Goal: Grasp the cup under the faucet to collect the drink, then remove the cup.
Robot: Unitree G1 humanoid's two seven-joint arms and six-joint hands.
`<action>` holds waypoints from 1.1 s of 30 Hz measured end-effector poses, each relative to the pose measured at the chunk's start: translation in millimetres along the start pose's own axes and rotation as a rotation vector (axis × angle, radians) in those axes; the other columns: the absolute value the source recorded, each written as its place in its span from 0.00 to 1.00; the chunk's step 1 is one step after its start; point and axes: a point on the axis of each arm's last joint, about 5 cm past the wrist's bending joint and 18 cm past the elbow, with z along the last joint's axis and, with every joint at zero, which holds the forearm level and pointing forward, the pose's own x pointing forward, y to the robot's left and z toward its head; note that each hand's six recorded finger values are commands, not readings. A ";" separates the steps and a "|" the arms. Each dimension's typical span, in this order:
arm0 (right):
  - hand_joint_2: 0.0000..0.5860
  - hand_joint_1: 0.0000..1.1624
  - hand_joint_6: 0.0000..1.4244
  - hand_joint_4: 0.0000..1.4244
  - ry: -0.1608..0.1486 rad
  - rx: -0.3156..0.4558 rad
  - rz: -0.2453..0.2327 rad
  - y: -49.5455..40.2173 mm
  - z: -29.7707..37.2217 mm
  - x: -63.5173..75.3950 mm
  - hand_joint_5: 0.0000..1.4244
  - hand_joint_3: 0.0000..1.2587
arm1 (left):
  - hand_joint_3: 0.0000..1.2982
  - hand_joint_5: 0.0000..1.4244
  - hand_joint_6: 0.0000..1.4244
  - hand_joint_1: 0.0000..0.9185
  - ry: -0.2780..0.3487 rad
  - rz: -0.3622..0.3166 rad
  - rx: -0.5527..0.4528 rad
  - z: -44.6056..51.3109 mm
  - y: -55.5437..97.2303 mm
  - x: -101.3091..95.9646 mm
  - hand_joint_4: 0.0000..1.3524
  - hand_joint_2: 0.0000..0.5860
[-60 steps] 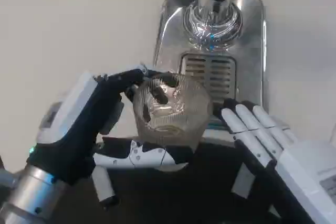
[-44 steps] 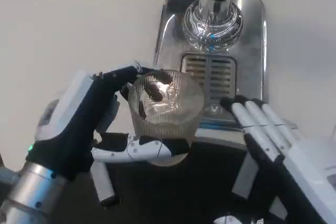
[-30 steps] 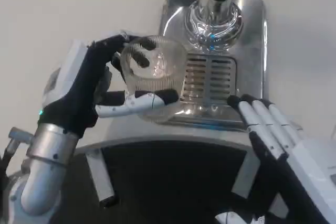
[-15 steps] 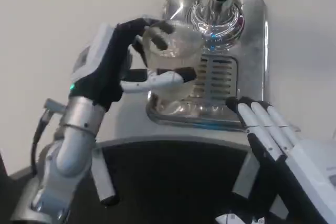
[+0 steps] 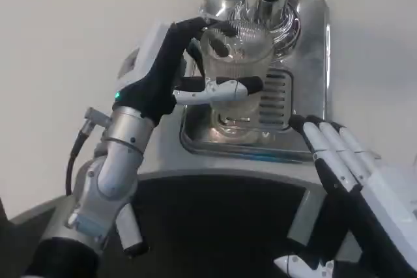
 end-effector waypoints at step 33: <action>0.50 0.45 0.13 0.00 0.030 0.061 0.012 5.4 4.7 -0.2 0.01 0.00 | 0.50 0.79 0.92 0.81 0.047 0.041 -0.072 2.6 -34.4 13.1 0.53 0.16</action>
